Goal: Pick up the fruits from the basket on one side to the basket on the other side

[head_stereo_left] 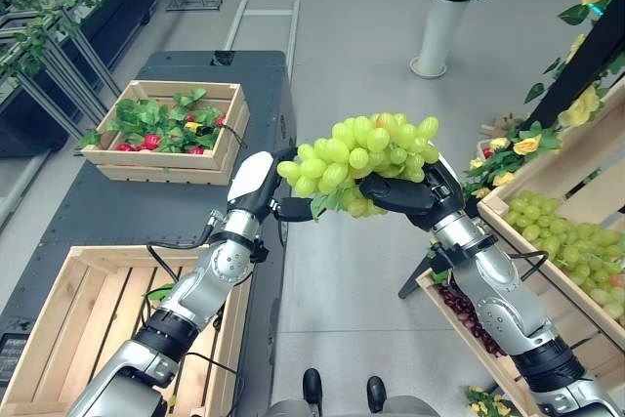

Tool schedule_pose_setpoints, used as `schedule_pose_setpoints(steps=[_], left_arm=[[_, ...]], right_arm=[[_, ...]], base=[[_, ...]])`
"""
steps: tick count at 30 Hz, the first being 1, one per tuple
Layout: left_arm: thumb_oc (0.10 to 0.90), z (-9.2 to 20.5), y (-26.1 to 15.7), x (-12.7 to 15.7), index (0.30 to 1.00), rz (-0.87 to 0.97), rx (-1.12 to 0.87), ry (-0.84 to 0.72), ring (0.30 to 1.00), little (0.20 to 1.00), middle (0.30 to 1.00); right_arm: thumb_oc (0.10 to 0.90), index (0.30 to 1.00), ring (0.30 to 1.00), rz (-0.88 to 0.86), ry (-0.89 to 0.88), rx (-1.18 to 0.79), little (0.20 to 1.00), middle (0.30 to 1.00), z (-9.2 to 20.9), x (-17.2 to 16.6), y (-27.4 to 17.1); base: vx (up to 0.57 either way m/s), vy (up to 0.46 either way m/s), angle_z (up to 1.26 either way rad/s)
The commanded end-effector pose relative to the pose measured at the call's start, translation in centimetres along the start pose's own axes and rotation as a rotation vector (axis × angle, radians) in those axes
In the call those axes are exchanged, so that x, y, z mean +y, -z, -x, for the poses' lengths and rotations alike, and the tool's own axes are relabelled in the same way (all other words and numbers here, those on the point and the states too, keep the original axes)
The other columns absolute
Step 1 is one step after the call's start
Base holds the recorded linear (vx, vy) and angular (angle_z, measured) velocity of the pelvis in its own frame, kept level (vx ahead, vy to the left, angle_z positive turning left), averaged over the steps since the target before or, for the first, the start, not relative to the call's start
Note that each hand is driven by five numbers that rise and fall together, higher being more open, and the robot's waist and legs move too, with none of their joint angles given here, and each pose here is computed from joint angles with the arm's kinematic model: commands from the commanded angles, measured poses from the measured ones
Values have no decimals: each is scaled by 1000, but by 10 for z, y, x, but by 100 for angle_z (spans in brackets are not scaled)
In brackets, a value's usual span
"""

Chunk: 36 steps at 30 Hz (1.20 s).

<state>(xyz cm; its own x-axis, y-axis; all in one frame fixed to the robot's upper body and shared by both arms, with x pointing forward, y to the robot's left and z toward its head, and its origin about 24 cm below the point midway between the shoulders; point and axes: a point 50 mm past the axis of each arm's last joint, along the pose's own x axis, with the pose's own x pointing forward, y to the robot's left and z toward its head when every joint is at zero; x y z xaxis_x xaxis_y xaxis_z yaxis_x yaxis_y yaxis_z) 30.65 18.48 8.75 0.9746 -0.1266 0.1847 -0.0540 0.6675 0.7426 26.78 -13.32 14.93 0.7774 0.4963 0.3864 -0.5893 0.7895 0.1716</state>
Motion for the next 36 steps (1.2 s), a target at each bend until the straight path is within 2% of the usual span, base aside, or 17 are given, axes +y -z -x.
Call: schedule_pose_setpoints(steps=[1, 10, 21, 27, 36], left_arm=[[800, -14, -7, 12, 900, 43, -36, -141, 900, 900, 900], [800, -7, 0, 1, 900, 63, 9, -111, 900, 900, 900], [800, -4, 2, -3, 900, 33, -5, -70, 900, 900, 900], [800, -3, 3, -11, 900, 45, -3, -56, 900, 900, 900], [800, 0, 9, -21, 900, 50, 23, -55, 900, 900, 900]], right_arm=[[400, 300, 300, -65, -138, -443, 300, 300, -8, 18, -71], [400, 300, 300, -41, -218, -530, 300, 300, 1, 28, -94], [400, 300, 300, 185, -128, -589, 300, 300, 20, 13, -120], [400, 300, 300, 338, 6, -507, 300, 300, 27, -9, -125], [400, 300, 300, 547, 301, -291, 300, 300, 33, -60, -124]], base=[[1, 13, -8], [6, 5, -3], [16, 36, -10], [16, 48, -18], [23, 22, -13]])
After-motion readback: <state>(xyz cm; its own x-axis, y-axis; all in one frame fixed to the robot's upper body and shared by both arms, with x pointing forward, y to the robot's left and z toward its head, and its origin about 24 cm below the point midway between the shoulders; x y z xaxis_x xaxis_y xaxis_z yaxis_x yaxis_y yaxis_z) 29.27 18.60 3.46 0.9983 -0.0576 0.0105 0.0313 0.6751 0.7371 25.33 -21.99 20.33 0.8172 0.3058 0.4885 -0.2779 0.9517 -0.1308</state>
